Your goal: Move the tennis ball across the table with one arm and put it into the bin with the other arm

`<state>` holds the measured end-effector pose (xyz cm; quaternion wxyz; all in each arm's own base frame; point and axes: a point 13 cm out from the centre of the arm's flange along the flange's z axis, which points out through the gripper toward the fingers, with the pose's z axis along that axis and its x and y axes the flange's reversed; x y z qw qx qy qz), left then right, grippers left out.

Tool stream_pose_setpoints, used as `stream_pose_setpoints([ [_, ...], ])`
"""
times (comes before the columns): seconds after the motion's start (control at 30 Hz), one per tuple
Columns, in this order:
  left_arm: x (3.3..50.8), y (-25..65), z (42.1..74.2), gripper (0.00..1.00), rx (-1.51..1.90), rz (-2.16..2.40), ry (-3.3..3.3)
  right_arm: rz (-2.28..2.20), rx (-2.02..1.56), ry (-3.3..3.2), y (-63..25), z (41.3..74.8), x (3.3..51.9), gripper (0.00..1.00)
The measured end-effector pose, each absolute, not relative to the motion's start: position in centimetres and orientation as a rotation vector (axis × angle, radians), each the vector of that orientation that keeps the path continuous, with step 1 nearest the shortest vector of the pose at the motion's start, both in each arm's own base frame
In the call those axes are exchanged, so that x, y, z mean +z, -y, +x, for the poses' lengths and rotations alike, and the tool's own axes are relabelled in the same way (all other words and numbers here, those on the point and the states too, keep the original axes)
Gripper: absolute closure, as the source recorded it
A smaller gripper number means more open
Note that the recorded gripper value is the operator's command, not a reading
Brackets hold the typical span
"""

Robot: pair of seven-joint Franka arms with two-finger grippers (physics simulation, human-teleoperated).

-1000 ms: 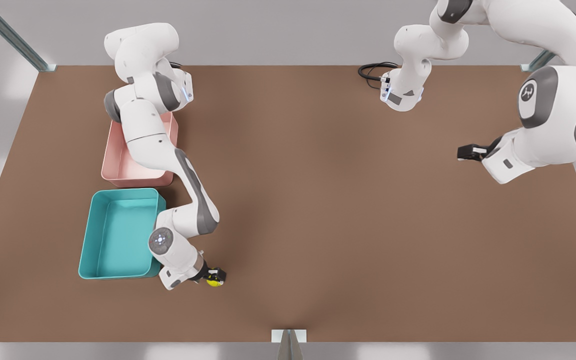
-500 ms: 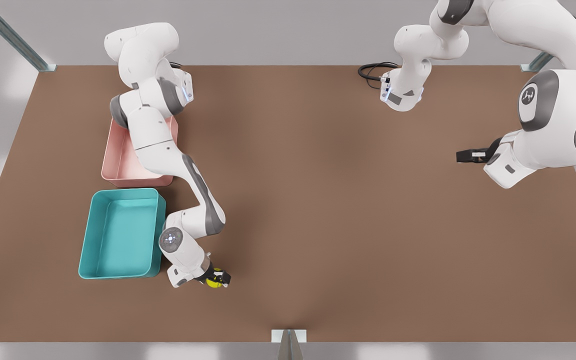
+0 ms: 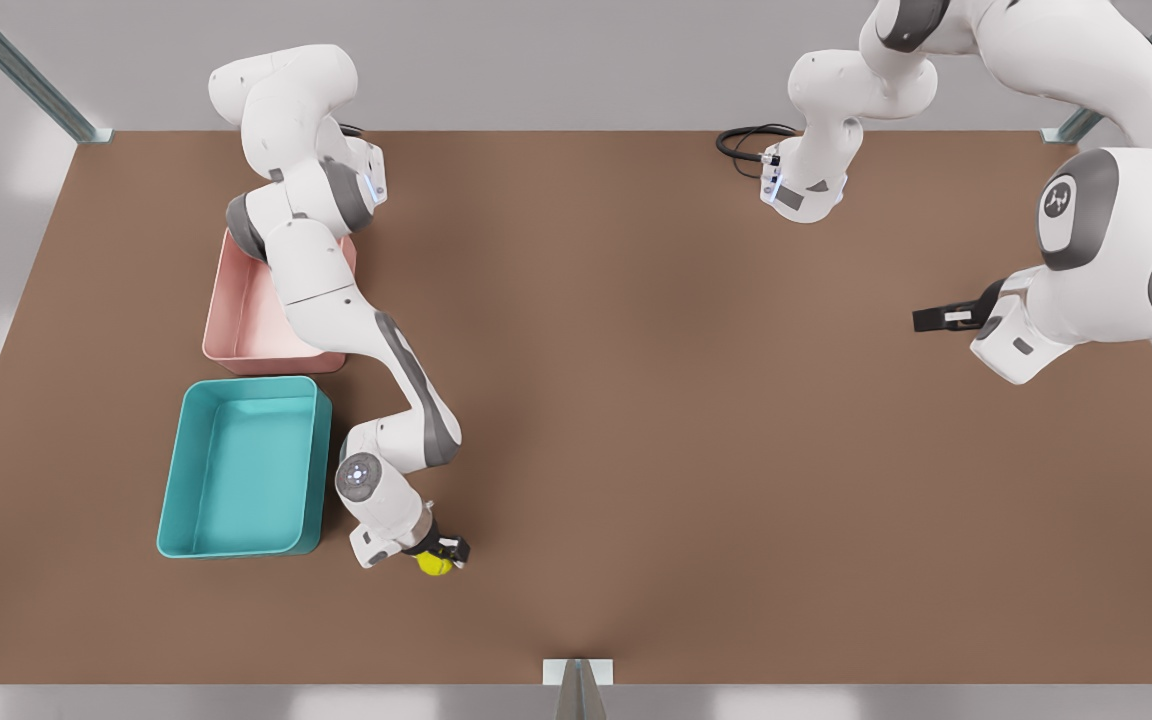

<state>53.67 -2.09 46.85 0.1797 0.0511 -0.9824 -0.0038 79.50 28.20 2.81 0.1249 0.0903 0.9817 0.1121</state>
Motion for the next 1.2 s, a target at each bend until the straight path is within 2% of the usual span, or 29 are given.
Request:
stream_pose_setpoints([
  [0.13,46.8,2.1,53.7,0.0,-0.012,0.157,2.776,0.253,0.34,-2.835,-28.4,80.2,4.7,0.37],
  [0.3,46.8,2.1,53.7,0.0,-0.014,0.171,2.775,0.208,0.301,-2.79,-26.4,81.1,12.5,0.37],
  [0.43,46.8,2.1,53.7,0.0,-0.016,0.178,2.775,0.266,0.155,-2.841,-14.1,79.8,22.8,0.37],
  [0.5,46.8,2.1,53.7,0.0,-0.016,0.181,2.773,0.313,0.042,-2.897,-5.9,78.6,25.1,0.37],
  [0.57,46.6,2.1,53.7,0.0,-0.018,0.183,2.769,0.352,-0.075,-2.987,1.3,75.8,24.9,0.37],
  [0.67,46.4,2.1,53.7,0.0,-0.019,0.186,2.764,0.341,-0.158,-3.157,6.0,70.8,21.1,0.37],
  [0.7,46.4,2.1,53.7,0.0,-0.02,0.187,2.762,0.321,-0.165,-3.209,6.4,69.3,19.5,0.21],
  [0.73,46.3,2.2,53.7,0.0,-0.02,0.188,2.761,0.299,-0.165,-3.25,6.5,68.2,18.3,0.0],
  [0.9,46.2,2.2,53.7,0.0,-0.022,0.19,2.757,0.178,-0.119,-3.329,5.3,66.8,17.1,0.0],
  [0.93,46.2,2.2,53.7,0.0,-0.022,0.192,2.757,0.16,-0.09,-3.317,4.0,67.3,18.6,0.0],
  [0.97,46.2,2.2,53.7,0.0,-0.022,0.193,2.757,0.129,-0.072,-3.28,2.1,68.7,22.2,0.0],
  [1.03,46.2,2.2,53.7,0.0,-0.022,0.194,2.756,0.071,-0.053,-3.202,-1.2,70.8,31.0,0.0],
  [1.07,46.2,2.2,53.6,0.0,-0.022,0.195,2.756,0.064,-0.039,-3.179,-1.7,70.4,35.0,0.0],
  [1.13,46.2,2.3,53.6,0.0,-0.023,0.193,2.756,0.081,0.014,-3.162,-0.7,66.5,43.0,0.0],
  [1.2,46.3,2.4,53.6,0.0,-0.024,0.193,2.756,0.094,0.008,-3.18,0.3,61.6,47.3,0.0],
])
